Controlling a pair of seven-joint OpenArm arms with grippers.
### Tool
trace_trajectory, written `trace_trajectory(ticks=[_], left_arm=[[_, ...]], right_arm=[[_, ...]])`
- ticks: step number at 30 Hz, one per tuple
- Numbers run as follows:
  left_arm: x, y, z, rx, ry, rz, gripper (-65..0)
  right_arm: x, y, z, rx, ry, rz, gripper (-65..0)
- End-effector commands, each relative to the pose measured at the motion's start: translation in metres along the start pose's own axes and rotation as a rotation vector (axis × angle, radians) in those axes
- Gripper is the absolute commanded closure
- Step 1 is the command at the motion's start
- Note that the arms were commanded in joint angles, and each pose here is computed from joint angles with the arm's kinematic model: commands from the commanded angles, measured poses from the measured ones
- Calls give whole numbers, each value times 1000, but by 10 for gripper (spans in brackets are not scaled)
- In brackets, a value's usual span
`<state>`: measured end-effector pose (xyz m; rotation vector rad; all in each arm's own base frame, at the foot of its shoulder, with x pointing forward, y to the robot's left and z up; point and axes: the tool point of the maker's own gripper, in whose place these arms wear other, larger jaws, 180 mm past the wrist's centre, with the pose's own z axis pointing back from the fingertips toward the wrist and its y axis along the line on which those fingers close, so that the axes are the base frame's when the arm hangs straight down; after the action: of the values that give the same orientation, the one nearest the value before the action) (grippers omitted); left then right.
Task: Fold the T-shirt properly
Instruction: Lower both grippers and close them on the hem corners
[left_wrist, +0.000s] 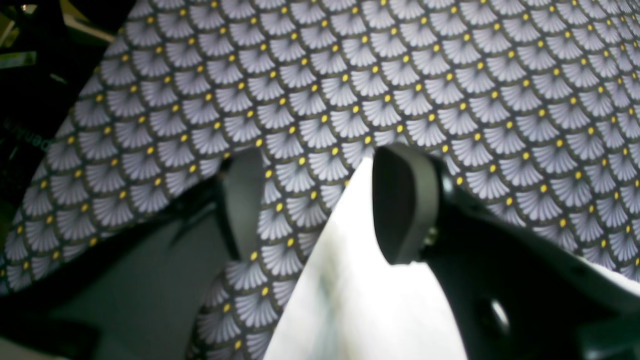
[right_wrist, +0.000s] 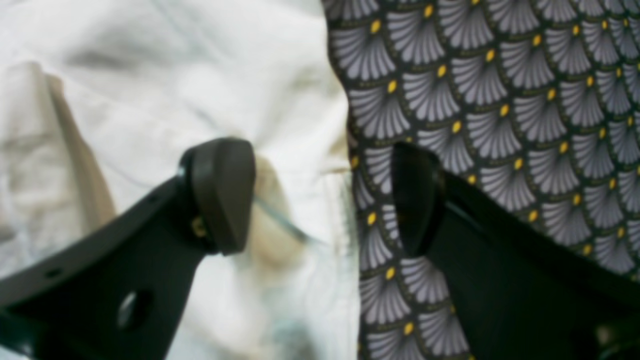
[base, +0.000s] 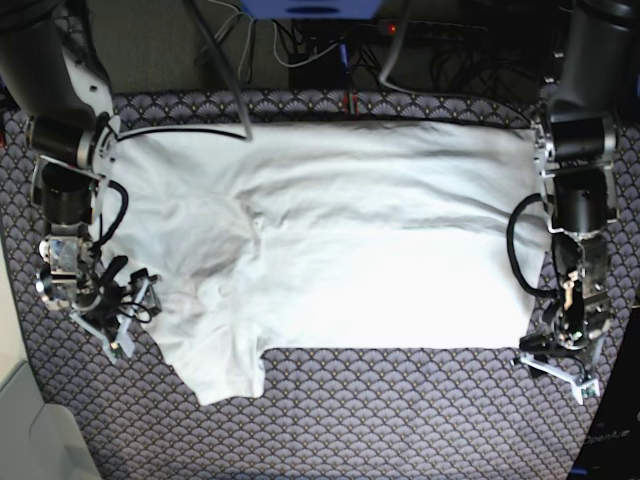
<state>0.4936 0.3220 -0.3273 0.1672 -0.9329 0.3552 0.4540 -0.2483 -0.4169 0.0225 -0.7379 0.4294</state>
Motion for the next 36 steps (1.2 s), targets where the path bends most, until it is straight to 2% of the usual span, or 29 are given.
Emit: trace_trajectory(ticks=[1,6,8,14,18,21,26,31,36], left_arm=[[32,1,5,-2,-76,3,-365],[29,2,4,2,-66,2,-364],[30,3,4,3,-66,2,-364],[34,8,5,53,-81,-84,-364],[30,3,4,78,-79,-149,-363],[32,2,4,85,-95,-168,-365],[44,0,3,77,-204,-173,-363],[31,5,-11,80,-239,-177,-364],[4,7,-23,75,-210,-186,-367]], right_arm=[[13,-10,4,-19,-11,18,-444],[8,-6,3,-10,-21,13,-441],[8,-6,3,-10,-20,13,-413],[5,-5,2,-9,-12,12,-185],[3,-4,2,-8,-6,13,-75],[-1,-3,2,-6,-1,13,-65],[-2,-4,3,-9,-4,13,-64],[-11,-1,2,-5,13,12,-64],[-16,1,2,-1,18,12,-65]])
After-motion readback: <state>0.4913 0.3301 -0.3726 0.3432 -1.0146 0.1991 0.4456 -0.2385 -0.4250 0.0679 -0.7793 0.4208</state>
